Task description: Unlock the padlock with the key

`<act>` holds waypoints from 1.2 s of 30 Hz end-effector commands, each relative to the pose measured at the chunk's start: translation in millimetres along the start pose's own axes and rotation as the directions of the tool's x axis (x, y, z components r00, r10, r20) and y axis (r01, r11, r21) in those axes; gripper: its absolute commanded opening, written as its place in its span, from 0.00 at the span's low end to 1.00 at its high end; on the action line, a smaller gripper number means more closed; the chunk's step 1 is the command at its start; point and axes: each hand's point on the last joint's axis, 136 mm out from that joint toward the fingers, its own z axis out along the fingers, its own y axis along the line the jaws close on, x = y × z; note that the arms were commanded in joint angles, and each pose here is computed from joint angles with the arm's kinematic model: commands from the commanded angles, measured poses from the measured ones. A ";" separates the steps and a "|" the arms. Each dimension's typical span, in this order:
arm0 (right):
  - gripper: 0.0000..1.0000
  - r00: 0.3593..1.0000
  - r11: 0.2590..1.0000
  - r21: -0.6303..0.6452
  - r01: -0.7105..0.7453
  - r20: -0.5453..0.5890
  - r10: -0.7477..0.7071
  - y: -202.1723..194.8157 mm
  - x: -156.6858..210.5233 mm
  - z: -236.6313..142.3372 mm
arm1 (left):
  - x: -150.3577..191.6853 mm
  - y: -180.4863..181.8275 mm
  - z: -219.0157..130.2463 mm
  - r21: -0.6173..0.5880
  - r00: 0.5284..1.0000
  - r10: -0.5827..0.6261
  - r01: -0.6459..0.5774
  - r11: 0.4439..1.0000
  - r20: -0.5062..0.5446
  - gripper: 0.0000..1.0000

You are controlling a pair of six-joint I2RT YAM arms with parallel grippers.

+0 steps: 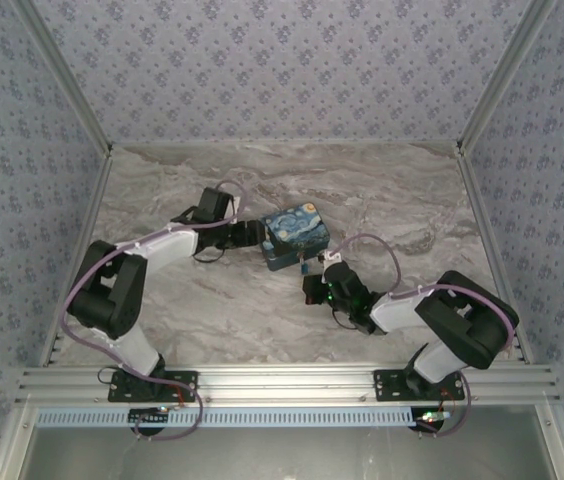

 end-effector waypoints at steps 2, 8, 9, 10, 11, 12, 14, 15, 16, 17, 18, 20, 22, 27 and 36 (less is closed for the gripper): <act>0.00 1.000 0.997 -0.066 -0.028 0.000 0.028 2.2 -2.9 -3.7 | 36.0 25.6 -8.1 -0.099 0.996 -0.055 0.047 0.994 -0.075 0.74; 0.00 0.999 0.995 -0.089 -0.054 -0.011 0.053 -1.6 -5.8 -3.7 | 29.2 18.0 -33.3 -0.091 0.999 -0.053 0.051 0.995 -0.012 0.77; 0.00 0.998 0.994 -0.089 -0.056 -0.012 0.055 -2.5 -6.0 -3.8 | 25.4 15.7 -38.7 -0.091 0.999 -0.046 0.047 0.995 0.004 0.78; 0.00 0.998 0.994 -0.091 -0.058 -0.012 0.058 -2.7 -6.7 -3.8 | 20.1 12.3 -44.8 -0.089 0.999 -0.038 0.039 0.995 0.022 0.79; 0.00 0.998 0.994 -0.093 -0.062 -0.011 0.062 -3.3 -7.6 -3.9 | 15.4 7.9 -50.4 -0.083 0.999 -0.030 0.033 0.996 0.036 0.79; 0.00 0.998 0.994 -0.093 -0.065 -0.013 0.064 -3.4 -7.4 -3.9 | 11.6 4.0 -54.1 -0.078 0.999 -0.021 0.024 0.997 0.046 0.79; 0.00 0.998 0.993 -0.102 -0.066 -0.013 0.065 -2.0 -9.3 -3.4 | 2.4 -8.0 -62.6 -0.067 0.998 0.009 -0.005 0.998 0.068 0.79; 0.00 0.998 0.992 -0.102 -0.070 -0.013 0.069 -2.3 -9.9 -3.3 | -0.1 -13.6 -64.3 -0.067 0.997 0.030 -0.025 0.997 0.073 0.79; 0.00 0.997 0.992 -0.103 -0.072 -0.011 0.072 -2.2 -10.7 -3.4 | -3.0 -20.4 -65.6 -0.074 0.995 0.057 -0.051 0.996 0.078 0.79; 0.00 0.997 0.992 -0.103 -0.077 -0.010 0.076 -2.4 -11.0 -3.4 | -5.3 -25.6 -66.0 -0.085 0.994 0.080 -0.073 0.994 0.081 0.80; 0.00 0.997 0.991 -0.103 -0.083 -0.006 0.083 -2.7 -12.2 -3.4 | -6.7 -31.4 -64.9 -0.100 0.991 0.108 -0.100 0.990 0.077 0.80; 0.00 0.995 0.990 -0.103 -0.099 -0.002 0.099 -3.4 -13.6 -3.3 | -10.5 -40.6 -60.7 -0.126 0.986 0.153 -0.143 0.982 0.066 0.81; 0.00 0.993 0.987 -0.105 -0.121 -0.003 0.121 -3.8 -13.9 -3.0 | -13.5 -52.5 -52.7 -0.124 0.982 0.181 -0.174 0.977 0.053 0.81; 0.00 0.979 0.970 -0.136 -0.202 -0.013 0.203 -4.5 -12.6 -1.5 | -16.3 -79.0 -33.9 -0.093 0.972 0.232 -0.227 0.969 0.036 0.79; 0.00 0.938 0.925 -0.155 -0.346 -0.069 0.339 -11.8 -9.4 6.1 | -13.7 -61.6 -1.2 -0.202 0.961 0.274 -0.275 0.940 -0.032 0.79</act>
